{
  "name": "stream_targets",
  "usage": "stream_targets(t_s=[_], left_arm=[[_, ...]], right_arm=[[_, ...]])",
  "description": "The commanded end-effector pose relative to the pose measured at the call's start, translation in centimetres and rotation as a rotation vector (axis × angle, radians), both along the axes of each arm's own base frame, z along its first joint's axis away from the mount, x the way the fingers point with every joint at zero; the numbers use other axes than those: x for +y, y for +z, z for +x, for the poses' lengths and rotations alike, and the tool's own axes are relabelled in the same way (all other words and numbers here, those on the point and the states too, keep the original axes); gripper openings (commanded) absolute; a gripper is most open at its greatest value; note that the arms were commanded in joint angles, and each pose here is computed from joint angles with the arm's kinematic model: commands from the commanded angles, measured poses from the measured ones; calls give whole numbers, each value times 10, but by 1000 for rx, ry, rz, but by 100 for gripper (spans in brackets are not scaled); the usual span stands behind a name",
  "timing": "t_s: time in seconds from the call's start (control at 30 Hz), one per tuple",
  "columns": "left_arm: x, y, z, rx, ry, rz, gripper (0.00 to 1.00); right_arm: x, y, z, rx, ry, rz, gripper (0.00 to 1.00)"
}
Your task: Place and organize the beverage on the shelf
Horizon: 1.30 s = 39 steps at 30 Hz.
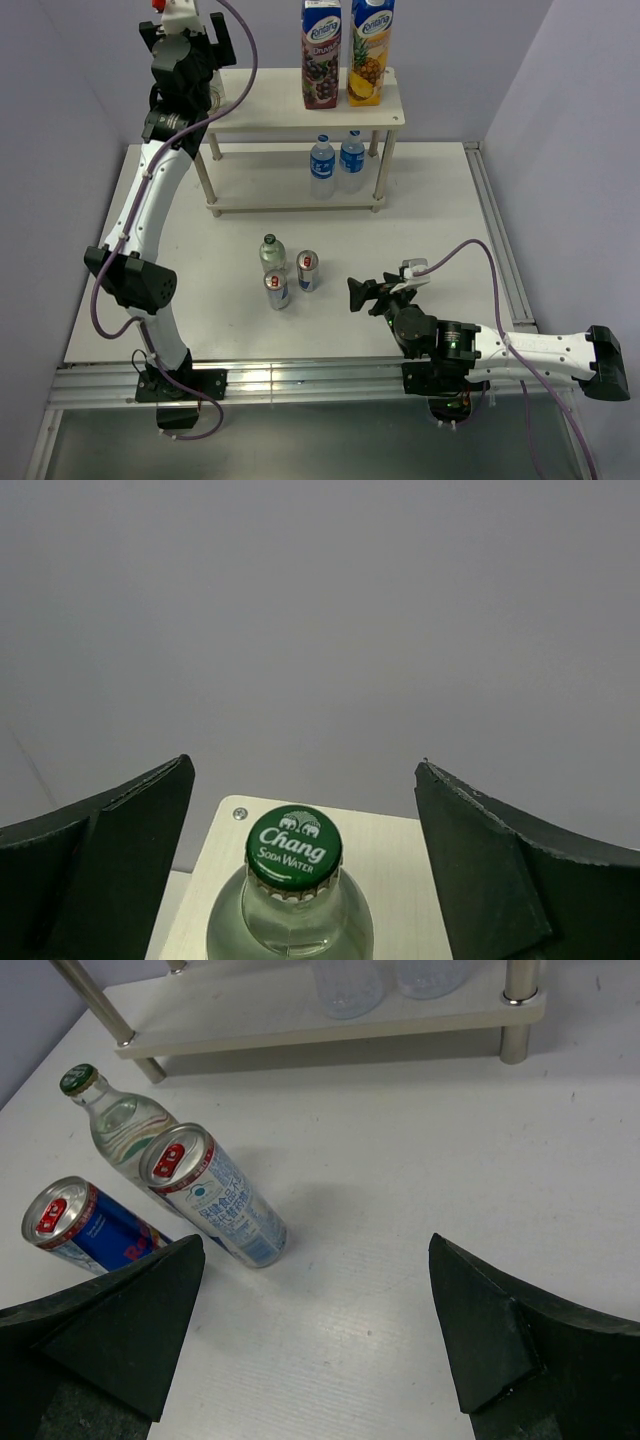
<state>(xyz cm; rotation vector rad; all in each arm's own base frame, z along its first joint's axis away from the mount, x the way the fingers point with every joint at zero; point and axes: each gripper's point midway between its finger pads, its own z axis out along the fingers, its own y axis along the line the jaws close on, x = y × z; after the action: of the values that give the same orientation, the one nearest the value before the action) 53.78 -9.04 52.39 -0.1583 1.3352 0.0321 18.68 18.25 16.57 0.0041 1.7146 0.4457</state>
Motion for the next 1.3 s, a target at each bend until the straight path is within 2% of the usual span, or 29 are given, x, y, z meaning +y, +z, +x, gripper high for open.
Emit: stream_targets(t_s=[0.0,0.3,0.43,0.6,0.63,0.7,0.73,0.83,0.87,0.93,0.97,1.03,1.07,1.13,1.17,1.27], left_arm=[[16,47,-39,-103,21,-34,99],[31,57,-83,-116,26,-43,99],[31,50,-104,-61,-3,-76,99],[33,34,-166,-16,7,-120,99],[19,28,-180,-4,-39,-144,99],[16,6,-214,22,-64,-169,99],[-5,-5,-230,37,-142,-196,99],[-32,-63,-263,126,-263,-214,99],[-36,-97,-269,182,-277,-192,99],[-46,-130,-276,237,-308,-227,99],[-49,-160,-278,278,-319,-212,99],[-54,-181,-279,300,-329,-292,99],[-60,-207,-280,336,-347,-286,99],[-69,-219,-277,326,-369,-345,99],[-75,-242,-275,363,-370,-325,99],[-90,-264,-267,398,-388,-329,99]], right_arm=[[2,7,1,-13,-9,26,100],[2,8,1,-15,-7,23,100],[3,7,1,-14,-10,12,100],[2,7,2,-16,-15,6,100],[3,7,2,-16,-13,5,100],[2,8,2,-17,-21,1,100],[1,8,2,-16,-24,1,100],[1,8,2,-18,-18,9,100],[1,8,2,-20,-18,7,100],[2,7,2,-17,-16,3,100],[2,8,2,-17,-21,5,100],[2,7,2,-15,-24,-5,100],[2,7,2,-14,-24,-5,100],[1,7,3,-14,-28,-2,100],[1,6,2,-13,-26,-4,100],[0,6,2,-12,-27,-1,100]])
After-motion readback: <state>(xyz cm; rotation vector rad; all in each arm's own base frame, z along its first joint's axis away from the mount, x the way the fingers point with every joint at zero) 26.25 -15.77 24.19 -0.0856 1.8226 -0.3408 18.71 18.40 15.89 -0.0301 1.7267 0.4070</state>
